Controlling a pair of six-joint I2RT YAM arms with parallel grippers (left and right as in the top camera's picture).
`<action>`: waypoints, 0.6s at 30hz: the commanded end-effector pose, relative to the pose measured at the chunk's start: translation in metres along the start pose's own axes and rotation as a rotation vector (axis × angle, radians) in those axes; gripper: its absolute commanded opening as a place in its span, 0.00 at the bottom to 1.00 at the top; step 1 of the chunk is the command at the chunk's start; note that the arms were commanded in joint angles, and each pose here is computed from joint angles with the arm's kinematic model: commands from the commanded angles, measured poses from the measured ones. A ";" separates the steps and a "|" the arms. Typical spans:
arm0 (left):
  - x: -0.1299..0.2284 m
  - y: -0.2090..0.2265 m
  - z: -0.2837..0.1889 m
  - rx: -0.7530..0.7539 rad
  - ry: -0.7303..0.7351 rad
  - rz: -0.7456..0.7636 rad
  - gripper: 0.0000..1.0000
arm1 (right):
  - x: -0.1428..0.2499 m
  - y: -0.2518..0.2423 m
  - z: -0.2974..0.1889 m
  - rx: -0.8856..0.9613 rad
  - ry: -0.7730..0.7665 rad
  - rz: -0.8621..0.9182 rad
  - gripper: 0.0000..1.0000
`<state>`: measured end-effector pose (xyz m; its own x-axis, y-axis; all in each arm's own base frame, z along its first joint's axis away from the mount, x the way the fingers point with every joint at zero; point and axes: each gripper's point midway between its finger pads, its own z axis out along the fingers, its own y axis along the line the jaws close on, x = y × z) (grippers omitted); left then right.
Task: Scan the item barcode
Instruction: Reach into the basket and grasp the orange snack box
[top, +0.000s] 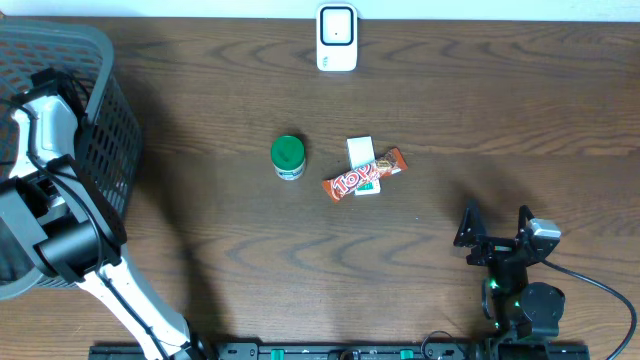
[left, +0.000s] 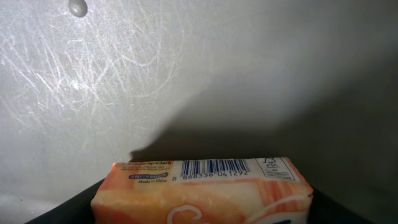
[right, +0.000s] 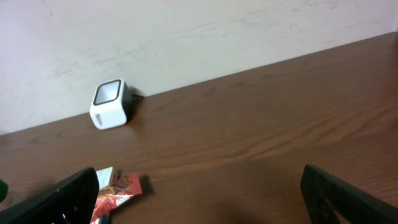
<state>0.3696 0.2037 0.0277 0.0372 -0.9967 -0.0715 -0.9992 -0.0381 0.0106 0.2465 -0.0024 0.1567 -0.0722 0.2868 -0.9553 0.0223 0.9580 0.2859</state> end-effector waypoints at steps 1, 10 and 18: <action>-0.001 0.011 0.011 -0.048 0.014 0.018 0.79 | 0.000 0.001 0.000 -0.003 -0.001 0.010 0.99; -0.004 0.014 0.003 0.026 0.146 -0.026 0.72 | 0.000 0.001 0.000 -0.003 -0.001 0.010 0.99; -0.012 0.021 -0.009 0.066 0.190 -0.020 0.72 | 0.000 0.001 0.000 -0.003 -0.001 0.010 0.99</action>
<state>0.3504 0.2145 0.0285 0.0750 -0.9912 0.1087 -0.9963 -0.0790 -0.0325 0.2465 -0.0024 0.1567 -0.0722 0.2868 -0.9553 0.0223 0.9580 0.2859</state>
